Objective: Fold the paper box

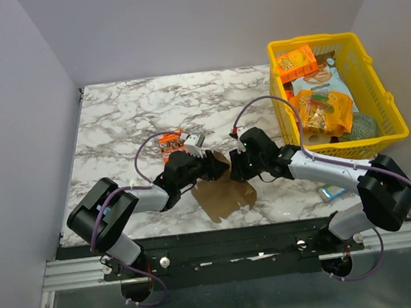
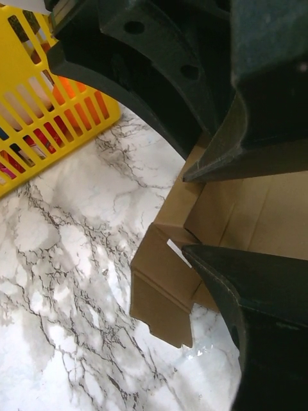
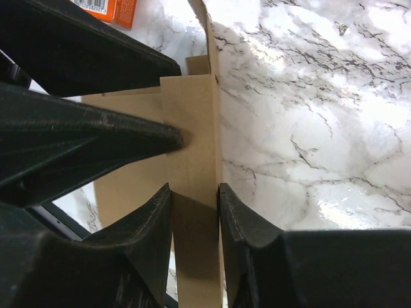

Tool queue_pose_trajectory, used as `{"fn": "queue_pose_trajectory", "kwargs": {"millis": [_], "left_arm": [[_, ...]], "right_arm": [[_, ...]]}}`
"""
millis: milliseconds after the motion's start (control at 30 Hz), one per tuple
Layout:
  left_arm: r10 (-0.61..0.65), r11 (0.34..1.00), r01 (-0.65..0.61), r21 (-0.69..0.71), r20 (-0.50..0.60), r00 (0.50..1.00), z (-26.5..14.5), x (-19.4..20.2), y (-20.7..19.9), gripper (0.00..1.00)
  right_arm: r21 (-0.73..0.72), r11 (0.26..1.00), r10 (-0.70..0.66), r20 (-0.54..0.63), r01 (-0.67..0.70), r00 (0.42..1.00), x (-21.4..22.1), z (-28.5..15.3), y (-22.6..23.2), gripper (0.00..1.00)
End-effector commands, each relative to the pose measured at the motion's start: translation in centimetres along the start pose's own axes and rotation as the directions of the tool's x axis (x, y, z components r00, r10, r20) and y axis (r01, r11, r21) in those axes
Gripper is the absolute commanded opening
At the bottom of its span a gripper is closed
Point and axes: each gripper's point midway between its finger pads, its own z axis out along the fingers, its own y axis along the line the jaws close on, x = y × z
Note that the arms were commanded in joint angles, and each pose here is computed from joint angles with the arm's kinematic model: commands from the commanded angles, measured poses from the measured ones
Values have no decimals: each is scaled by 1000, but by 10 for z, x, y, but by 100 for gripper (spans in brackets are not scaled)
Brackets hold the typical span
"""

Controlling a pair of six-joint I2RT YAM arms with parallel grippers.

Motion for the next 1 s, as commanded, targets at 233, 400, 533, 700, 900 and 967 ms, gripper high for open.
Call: {"fn": "queue_pose_trajectory", "kwargs": {"millis": [233,400,533,700,900,967], "left_arm": [[47,999,-46,-17,20,999,-14,-16,-1,87],[104,992,-101,-80,35,994,-32,-20,9,86],[100,986,-93,-141,39,994,-47,-13,26,87],[29,977,-7,-211,98,995,-62,-36,41,91],[-28,945,89,-316,192,981,-76,-78,76,98],[-6,945,53,-324,146,989,-66,-86,78,97]], "right_arm": [[89,994,-59,-48,63,997,14,4,-24,36],[86,989,-117,-48,121,992,12,1,-25,35],[87,977,-189,-46,193,981,9,0,-24,35],[52,956,-286,-48,288,957,4,-2,-12,35],[8,934,-357,-49,357,933,4,-5,-3,35],[0,931,-366,-48,366,930,5,-6,-1,35]]}}
